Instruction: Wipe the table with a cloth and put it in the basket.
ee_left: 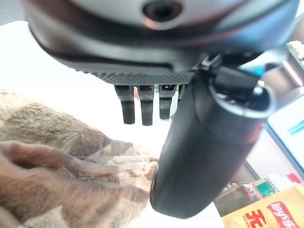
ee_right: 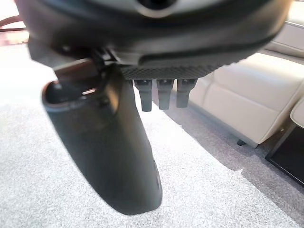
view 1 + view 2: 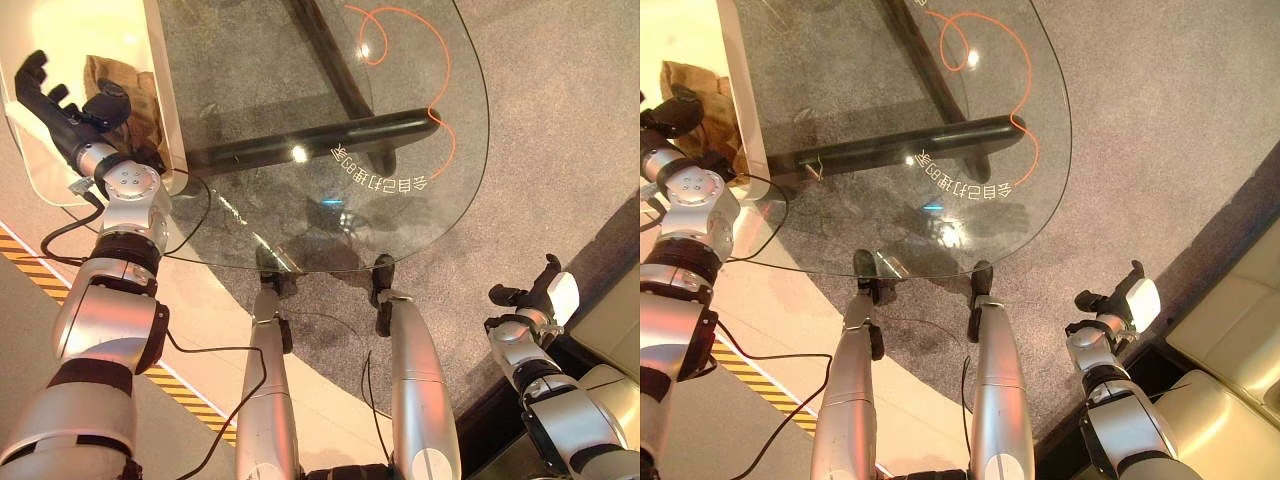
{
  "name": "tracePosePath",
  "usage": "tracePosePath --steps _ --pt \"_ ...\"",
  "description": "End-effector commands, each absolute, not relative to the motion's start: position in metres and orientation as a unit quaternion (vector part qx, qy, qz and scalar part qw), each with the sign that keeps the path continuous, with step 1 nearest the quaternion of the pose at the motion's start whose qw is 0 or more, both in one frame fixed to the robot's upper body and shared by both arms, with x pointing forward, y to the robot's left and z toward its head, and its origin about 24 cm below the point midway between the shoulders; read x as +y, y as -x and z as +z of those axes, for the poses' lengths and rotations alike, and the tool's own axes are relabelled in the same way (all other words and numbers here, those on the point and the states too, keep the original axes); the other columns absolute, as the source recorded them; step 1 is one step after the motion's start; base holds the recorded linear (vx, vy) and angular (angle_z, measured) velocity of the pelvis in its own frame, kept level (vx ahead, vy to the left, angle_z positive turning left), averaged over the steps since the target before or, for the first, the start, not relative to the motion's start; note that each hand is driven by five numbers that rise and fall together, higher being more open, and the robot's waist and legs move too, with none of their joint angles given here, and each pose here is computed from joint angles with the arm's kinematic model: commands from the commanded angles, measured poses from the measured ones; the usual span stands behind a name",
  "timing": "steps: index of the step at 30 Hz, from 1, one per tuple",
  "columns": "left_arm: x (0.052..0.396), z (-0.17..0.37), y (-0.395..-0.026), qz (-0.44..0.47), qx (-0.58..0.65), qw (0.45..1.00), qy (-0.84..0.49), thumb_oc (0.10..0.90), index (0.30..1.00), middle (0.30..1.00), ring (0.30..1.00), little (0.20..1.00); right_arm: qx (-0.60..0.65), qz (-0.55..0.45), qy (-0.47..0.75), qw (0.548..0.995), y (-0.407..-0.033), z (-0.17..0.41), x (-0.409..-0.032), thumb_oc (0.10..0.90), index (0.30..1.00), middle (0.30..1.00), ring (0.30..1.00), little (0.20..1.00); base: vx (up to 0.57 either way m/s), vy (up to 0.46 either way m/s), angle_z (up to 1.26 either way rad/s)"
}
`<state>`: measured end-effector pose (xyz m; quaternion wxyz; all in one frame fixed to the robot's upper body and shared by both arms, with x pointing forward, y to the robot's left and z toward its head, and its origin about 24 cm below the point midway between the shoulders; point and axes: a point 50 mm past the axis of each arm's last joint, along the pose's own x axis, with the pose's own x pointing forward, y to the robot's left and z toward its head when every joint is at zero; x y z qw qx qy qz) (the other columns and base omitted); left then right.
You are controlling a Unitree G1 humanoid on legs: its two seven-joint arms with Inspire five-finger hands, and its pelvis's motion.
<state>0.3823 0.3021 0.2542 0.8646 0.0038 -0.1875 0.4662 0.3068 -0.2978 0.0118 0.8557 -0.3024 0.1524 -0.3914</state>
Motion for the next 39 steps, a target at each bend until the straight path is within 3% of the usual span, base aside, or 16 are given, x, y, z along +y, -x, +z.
tracePosePath --steps 1,17,28,34,39 --pt "0.335 0.305 -0.359 0.515 -0.264 0.815 -0.003 0.8 0.9 0.9 0.9 0.9 0.158 -0.417 0.321 0.836 -0.292 0.007 -0.313 0.8 0.9 0.9 0.9 0.9 0.0 0.0 0.0" --pt "0.336 0.305 -0.355 0.53 -0.278 0.801 0.011 0.8 0.9 0.9 0.9 0.9 0.161 -0.414 0.311 0.84 -0.291 0.002 -0.31 0.8 0.9 0.9 0.9 0.9 0.0 -0.009 0.0" --pt "0.345 0.301 -0.341 0.543 -0.333 0.77 0.027 0.8 0.9 0.9 0.9 0.9 0.197 -0.405 0.293 0.844 -0.27 -0.023 -0.305 0.8 0.9 0.9 0.9 0.9 -0.03 -0.078 0.01" --pt "0.357 0.241 -0.337 0.454 -0.264 0.851 -0.022 0.8 0.9 0.9 0.9 0.9 0.244 -0.363 0.255 0.862 -0.244 -0.049 -0.307 0.8 0.9 0.9 0.9 0.9 -0.02 -0.134 0.03" --pt "0.375 0.156 -0.315 0.414 -0.14 0.898 -0.045 0.8 0.9 0.9 0.9 0.9 0.304 -0.341 0.244 0.855 -0.207 -0.075 -0.313 0.8 0.9 0.9 0.9 0.9 0.09 -0.093 0.05"
